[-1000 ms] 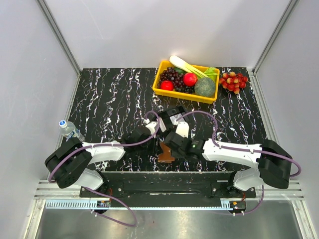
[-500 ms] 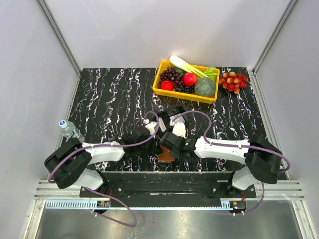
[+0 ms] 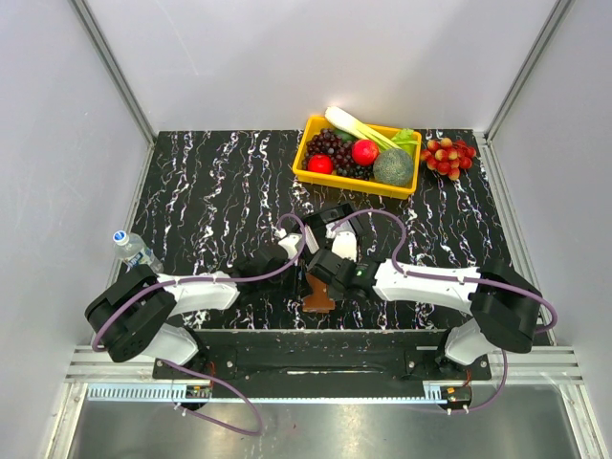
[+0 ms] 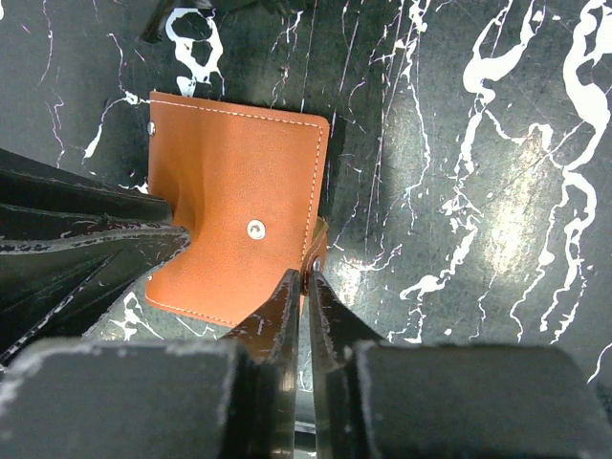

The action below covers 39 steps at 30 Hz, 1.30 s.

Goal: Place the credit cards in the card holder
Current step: Close the card holder at the center of the board.

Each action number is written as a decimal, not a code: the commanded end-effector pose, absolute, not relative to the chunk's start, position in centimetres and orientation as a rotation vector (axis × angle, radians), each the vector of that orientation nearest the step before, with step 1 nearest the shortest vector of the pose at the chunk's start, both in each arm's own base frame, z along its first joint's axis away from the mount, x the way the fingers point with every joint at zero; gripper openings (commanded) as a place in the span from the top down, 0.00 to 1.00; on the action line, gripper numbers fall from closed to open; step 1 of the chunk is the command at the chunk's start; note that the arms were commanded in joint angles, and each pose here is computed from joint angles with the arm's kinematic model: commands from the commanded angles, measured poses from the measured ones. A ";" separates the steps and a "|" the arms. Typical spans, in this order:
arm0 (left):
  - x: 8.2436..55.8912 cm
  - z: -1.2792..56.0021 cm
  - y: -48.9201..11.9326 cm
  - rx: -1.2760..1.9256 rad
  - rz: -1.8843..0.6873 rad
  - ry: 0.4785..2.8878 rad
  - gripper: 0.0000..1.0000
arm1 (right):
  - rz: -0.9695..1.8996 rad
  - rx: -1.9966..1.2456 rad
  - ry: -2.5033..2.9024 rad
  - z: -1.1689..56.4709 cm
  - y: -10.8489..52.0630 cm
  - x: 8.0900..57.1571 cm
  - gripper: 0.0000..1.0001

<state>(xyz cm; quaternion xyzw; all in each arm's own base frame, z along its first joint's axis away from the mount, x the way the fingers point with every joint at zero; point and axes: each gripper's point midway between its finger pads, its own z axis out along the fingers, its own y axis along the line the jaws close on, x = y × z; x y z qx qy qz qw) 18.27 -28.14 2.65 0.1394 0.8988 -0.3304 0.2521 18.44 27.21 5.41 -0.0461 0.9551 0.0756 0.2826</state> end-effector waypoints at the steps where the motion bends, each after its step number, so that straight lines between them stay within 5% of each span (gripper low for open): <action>1: 16.3 0.6 -26.9 0.399 -0.857 2.539 0.75 | 0.204 -0.096 2.512 6.8 27.4 19.6 0.90; 5: 16.3 0.6 -26.9 0.401 -0.857 2.539 0.75 | 0.209 -0.100 2.525 6.6 27.4 19.6 1.00; 22: 16.3 1.0 -27.3 0.426 -0.885 2.522 0.76 | 0.549 -0.122 2.518 6.8 30.6 20.5 1.00; 39: 16.4 1.2 -27.3 0.431 -0.882 2.522 0.76 | 0.578 -0.136 2.571 5.1 31.5 20.7 1.00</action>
